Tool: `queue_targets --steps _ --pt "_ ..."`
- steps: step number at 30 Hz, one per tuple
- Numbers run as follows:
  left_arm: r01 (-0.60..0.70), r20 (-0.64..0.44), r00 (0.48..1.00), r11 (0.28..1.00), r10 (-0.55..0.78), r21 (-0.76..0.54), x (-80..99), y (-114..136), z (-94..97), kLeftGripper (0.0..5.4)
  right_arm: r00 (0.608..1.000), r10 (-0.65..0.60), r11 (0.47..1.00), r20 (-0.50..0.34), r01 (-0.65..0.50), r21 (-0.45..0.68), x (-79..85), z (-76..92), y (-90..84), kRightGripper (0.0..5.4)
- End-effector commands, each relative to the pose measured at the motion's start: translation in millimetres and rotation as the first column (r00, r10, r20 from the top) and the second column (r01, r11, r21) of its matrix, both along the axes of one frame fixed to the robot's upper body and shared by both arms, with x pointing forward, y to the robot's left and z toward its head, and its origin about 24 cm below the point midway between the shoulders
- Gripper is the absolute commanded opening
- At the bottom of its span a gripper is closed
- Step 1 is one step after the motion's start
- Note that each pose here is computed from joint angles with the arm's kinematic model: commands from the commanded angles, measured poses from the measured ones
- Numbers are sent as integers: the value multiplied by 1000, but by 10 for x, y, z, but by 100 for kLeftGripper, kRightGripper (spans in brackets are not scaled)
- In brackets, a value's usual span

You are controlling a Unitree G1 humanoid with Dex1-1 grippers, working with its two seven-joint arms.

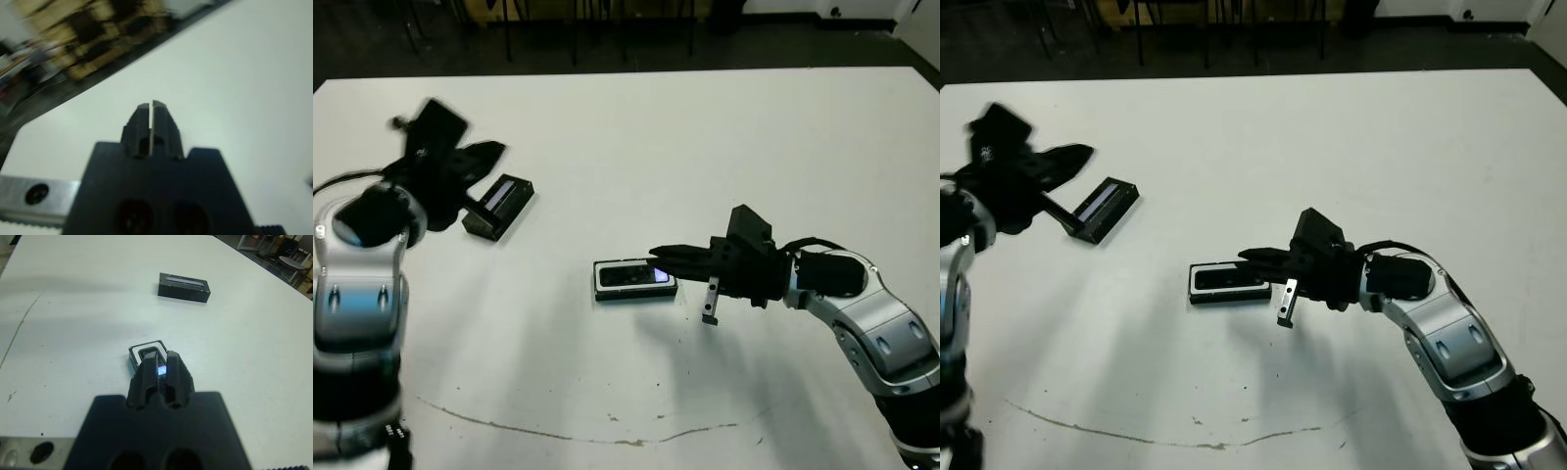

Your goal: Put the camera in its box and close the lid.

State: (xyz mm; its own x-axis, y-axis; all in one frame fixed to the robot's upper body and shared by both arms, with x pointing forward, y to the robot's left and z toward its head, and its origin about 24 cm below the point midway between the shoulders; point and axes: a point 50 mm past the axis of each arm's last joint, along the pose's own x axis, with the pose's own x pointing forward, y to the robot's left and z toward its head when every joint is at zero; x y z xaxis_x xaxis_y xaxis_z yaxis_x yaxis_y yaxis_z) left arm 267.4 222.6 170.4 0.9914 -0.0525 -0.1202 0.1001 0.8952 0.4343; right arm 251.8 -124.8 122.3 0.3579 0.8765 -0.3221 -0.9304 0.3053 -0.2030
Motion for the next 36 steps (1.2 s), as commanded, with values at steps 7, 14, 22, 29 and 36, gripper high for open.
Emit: queue_targets --steps 7,14,22,29,36 --pt "-28 -128 991 987 49 157 32 191 -212 155 1000 6 1000 -11 -6 5 13 -104 -56 0" --pt "85 -211 974 996 -77 30 151 254 -300 284 1000 4 1000 10 -4 -15 18 -111 -81 0" --pt "71 -263 957 977 -124 -201 263 297 -362 433 1000 5 1000 -22 -5 2 27 -145 -97 0" --pt "30 -281 953 955 -117 -294 307 347 -453 538 1000 7 1000 -17 -8 -18 21 -155 -114 0" --pt "-28 -326 942 944 -85 -328 340 383 -568 538 1000 9 1000 -21 -9 -10 15 -163 -119 0"
